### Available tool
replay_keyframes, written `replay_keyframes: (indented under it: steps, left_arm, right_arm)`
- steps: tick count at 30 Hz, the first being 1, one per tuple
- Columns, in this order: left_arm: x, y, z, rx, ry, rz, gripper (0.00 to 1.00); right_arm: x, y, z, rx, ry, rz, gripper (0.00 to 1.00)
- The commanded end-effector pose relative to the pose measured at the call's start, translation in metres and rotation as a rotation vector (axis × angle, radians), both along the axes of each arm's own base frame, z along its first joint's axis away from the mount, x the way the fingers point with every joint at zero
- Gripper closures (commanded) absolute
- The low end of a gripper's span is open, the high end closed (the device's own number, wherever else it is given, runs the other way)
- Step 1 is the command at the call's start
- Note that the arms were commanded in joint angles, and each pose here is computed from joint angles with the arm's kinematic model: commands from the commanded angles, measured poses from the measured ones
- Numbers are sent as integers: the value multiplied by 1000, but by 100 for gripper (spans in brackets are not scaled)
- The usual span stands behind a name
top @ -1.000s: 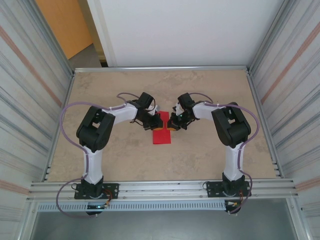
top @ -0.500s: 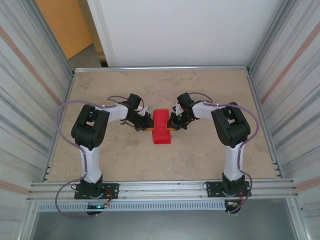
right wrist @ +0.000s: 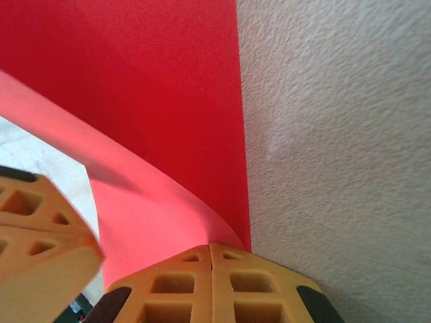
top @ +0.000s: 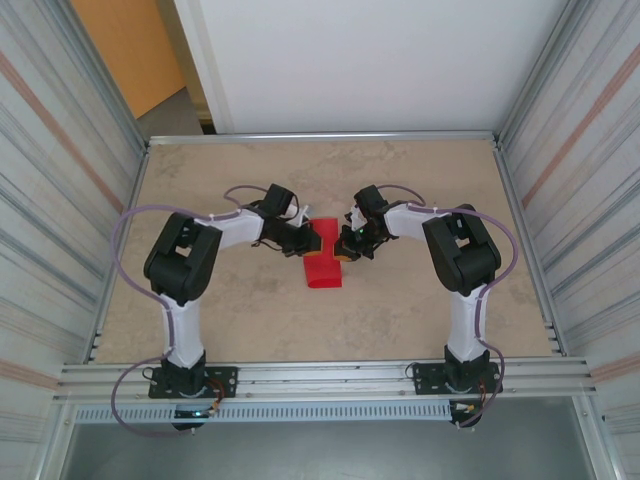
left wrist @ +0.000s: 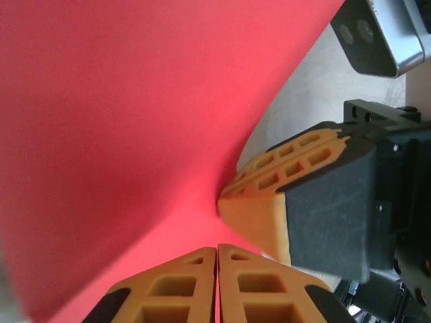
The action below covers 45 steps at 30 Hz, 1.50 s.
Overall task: Fold a paper plane with a square sheet of paper (pick it up from the middle)
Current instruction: First fold the square sheet of paper in half at the center of the table.
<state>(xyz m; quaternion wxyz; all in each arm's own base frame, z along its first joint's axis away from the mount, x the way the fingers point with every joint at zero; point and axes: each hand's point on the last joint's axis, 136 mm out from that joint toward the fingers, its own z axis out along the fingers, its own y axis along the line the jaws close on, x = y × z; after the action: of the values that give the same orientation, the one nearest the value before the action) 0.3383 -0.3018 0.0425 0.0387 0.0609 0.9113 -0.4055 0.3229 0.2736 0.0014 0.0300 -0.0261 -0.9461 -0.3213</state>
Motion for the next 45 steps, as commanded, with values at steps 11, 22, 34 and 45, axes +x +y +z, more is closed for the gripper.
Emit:
replay_keyframes:
  steps: [11, 22, 34, 45]
  left_arm:
    - [36, 83, -45, 135, 44, 160, 91]
    - [29, 28, 25, -31, -116, 51, 91]
    - [48, 31, -21, 74, -58, 75, 91]
    - [90, 87, -17, 137, -84, 174, 91]
  right_arm:
    - [-86, -89, -109, -501, 270, -12, 96]
    - [-87, -89, -110, -498, 277, -10, 96]
    - [-91, -94, -113, -508, 284, -8, 96]
    - [-92, -100, -114, -515, 281, -13, 96]
